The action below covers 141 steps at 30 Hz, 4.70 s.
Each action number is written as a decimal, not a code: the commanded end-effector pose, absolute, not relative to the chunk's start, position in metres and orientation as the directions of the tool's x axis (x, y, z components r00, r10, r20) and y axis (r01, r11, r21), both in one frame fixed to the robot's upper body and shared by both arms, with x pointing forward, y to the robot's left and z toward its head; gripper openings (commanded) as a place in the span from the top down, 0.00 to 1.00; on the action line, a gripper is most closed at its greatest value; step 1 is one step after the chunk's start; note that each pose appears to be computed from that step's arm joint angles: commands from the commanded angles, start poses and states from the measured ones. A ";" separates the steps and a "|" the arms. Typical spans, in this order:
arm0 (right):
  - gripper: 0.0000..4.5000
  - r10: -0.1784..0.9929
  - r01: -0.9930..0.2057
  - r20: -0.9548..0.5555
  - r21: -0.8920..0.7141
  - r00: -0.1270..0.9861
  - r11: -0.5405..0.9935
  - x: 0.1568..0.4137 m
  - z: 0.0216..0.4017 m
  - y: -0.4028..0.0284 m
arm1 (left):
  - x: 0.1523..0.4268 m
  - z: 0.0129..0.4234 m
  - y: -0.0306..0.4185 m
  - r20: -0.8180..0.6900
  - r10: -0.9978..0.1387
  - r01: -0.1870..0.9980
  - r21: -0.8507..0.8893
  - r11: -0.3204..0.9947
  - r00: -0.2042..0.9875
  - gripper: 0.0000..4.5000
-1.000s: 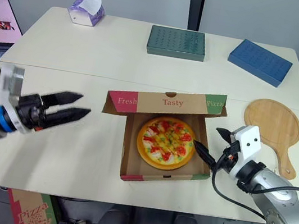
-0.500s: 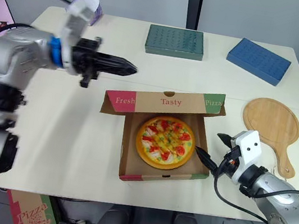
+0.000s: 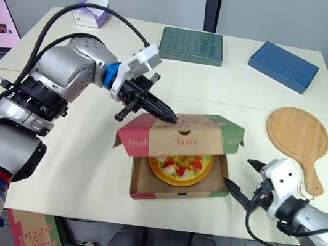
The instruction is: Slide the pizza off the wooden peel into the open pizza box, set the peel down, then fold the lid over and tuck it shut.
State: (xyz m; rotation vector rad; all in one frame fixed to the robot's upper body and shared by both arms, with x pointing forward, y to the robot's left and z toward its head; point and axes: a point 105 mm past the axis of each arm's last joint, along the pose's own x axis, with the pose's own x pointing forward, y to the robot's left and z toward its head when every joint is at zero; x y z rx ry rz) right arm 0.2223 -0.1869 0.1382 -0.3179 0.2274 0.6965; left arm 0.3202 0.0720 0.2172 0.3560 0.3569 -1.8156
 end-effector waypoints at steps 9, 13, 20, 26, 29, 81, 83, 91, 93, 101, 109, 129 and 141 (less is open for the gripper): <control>0.00 0.561 -0.661 -0.360 -0.289 0.745 0.692 0.225 0.154 -0.214 | 0.293 0.185 0.073 -0.475 -0.803 0.928 -0.085 -0.364 -0.359 1.00; 0.00 0.559 -0.656 -0.351 -0.305 0.751 0.690 0.233 0.158 -0.215 | 0.291 0.180 0.076 -0.465 -0.809 0.929 -0.095 -0.358 -0.359 1.00; 0.00 0.566 -0.659 -0.338 -0.356 0.752 0.662 0.248 0.161 -0.212 | 0.294 0.187 0.077 -0.457 -0.822 0.935 -0.068 -0.347 -0.338 1.00; 0.34 0.547 -0.692 -0.428 -0.389 0.720 0.608 0.249 0.148 -0.216 | 0.293 0.190 0.077 -0.453 -0.827 0.936 -0.053 -0.348 -0.333 1.00; 0.60 0.511 -0.719 -0.509 -0.426 0.693 0.550 0.248 0.127 -0.221 | 0.293 0.190 0.077 -0.452 -0.827 0.936 -0.051 -0.349 -0.333 1.00; 0.01 0.841 -0.900 -0.341 -0.274 0.420 0.339 0.218 0.183 -0.107 | 0.294 0.186 0.078 -0.497 -0.802 0.930 -0.029 -0.366 -0.331 1.00; 0.01 0.831 -0.898 -0.366 -0.299 0.420 0.322 0.219 0.176 -0.107 | 0.291 0.183 0.078 -0.501 -0.795 0.926 -0.035 -0.377 -0.342 1.00; 0.01 0.816 -0.883 -0.394 -0.382 0.423 0.273 0.219 0.161 -0.105 | 0.282 0.171 0.079 -0.537 -0.757 0.909 -0.045 -0.415 -0.373 1.00; 0.01 0.804 -0.867 -0.402 -0.424 0.438 0.260 0.221 0.159 -0.106 | 0.281 0.169 0.079 -0.539 -0.755 0.908 -0.047 -0.417 -0.375 1.00; 0.01 0.844 -0.895 -0.388 -0.392 0.370 0.212 0.207 0.158 -0.103 | 0.283 0.174 0.080 -0.525 -0.767 0.912 -0.047 -0.407 -0.369 1.00; 0.01 0.807 -0.837 -0.377 -0.490 0.454 0.243 0.225 0.157 -0.106 | 0.278 0.166 0.081 -0.551 -0.742 0.902 -0.046 -0.430 -0.381 1.00; 0.01 0.815 -0.857 -0.350 -0.411 0.463 0.311 0.211 0.154 -0.113 | 0.277 0.147 0.090 -0.600 -0.712 0.905 -0.048 -0.423 -0.365 1.00; 0.15 0.732 -0.847 -0.430 -0.214 0.529 0.486 0.223 0.153 -0.165 | 0.279 0.152 0.087 -0.582 -0.732 0.910 -0.037 -0.413 -0.356 1.00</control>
